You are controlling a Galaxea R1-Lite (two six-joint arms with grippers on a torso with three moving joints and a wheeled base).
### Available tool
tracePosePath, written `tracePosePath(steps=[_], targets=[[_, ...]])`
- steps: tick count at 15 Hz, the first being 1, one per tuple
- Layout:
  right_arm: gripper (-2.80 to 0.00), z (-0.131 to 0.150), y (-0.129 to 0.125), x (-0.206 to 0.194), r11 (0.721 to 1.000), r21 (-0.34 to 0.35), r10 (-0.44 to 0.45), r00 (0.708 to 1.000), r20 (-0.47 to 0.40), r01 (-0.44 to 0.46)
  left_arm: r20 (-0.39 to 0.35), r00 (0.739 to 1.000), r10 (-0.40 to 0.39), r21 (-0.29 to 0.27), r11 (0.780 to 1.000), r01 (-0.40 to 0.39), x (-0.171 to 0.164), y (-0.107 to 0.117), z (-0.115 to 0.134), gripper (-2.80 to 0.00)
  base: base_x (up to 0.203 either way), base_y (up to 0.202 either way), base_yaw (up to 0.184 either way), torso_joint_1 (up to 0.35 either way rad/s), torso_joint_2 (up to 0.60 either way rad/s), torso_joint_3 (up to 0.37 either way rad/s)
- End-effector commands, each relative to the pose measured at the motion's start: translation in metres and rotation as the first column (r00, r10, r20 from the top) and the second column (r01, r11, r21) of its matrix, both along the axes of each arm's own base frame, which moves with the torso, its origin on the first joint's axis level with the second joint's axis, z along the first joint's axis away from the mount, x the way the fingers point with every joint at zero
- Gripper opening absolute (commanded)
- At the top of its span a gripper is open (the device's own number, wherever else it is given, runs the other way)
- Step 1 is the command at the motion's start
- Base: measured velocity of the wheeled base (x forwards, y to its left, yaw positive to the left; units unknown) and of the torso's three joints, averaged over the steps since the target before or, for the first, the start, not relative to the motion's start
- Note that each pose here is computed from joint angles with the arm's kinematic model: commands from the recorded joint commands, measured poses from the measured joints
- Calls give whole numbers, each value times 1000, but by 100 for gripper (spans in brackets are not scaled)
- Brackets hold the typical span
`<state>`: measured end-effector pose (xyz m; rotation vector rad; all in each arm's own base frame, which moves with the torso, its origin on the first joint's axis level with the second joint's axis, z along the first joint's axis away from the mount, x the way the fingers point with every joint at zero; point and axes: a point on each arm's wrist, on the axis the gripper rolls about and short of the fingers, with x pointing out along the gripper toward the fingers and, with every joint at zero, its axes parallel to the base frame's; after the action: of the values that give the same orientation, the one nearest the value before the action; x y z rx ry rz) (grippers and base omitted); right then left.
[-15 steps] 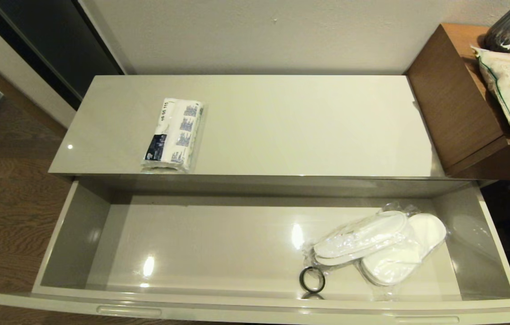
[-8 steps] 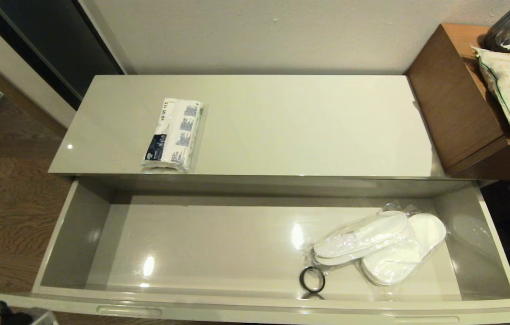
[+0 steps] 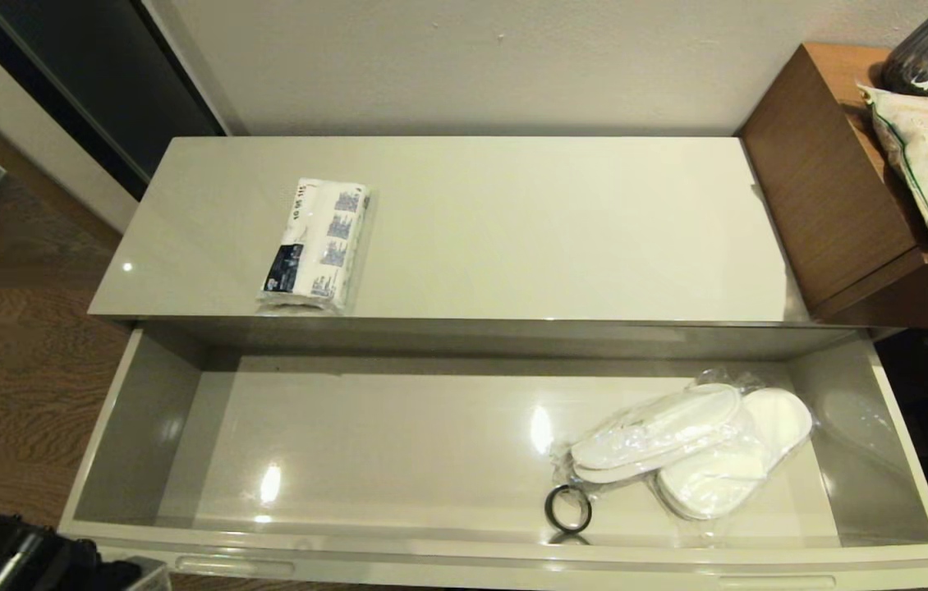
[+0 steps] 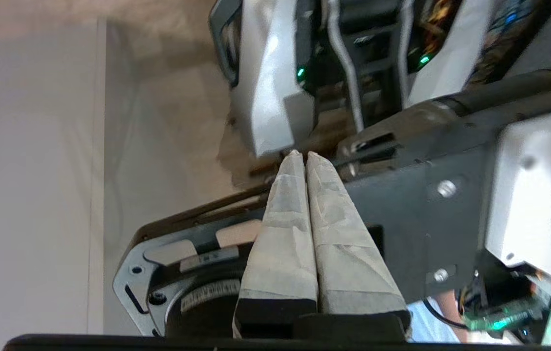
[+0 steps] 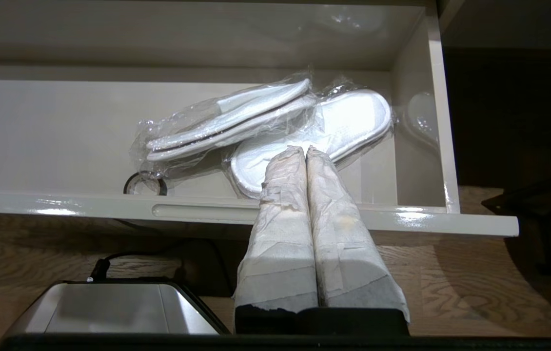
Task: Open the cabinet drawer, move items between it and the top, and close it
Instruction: Close the drawer
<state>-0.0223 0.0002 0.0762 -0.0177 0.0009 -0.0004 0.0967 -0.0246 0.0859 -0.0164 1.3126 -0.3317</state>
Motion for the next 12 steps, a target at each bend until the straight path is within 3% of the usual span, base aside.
tracePosePath(steps=[1,3,6,12], targets=[[-280,0,0,0,1000,-1,0,1000,-1,0,-46,999,24,14,1000,-23,20,-5,-15,-280,0,0,0,0,0,0],[-280,0,0,0,1000,-1,0,1000,-1,0,-9,997,74,-7,997,-74,32,-13,-21,-280,0,0,0,0,0,0],[-280,0,0,0,1000,-1,0,1000,-1,0,-2,994,107,12,994,-107,42,-19,-28,-280,0,0,0,0,0,0],[-280,0,0,0,1000,-1,0,1000,-1,0,128,967,220,-96,973,-208,63,-25,-21,-280,0,0,0,0,0,0]])
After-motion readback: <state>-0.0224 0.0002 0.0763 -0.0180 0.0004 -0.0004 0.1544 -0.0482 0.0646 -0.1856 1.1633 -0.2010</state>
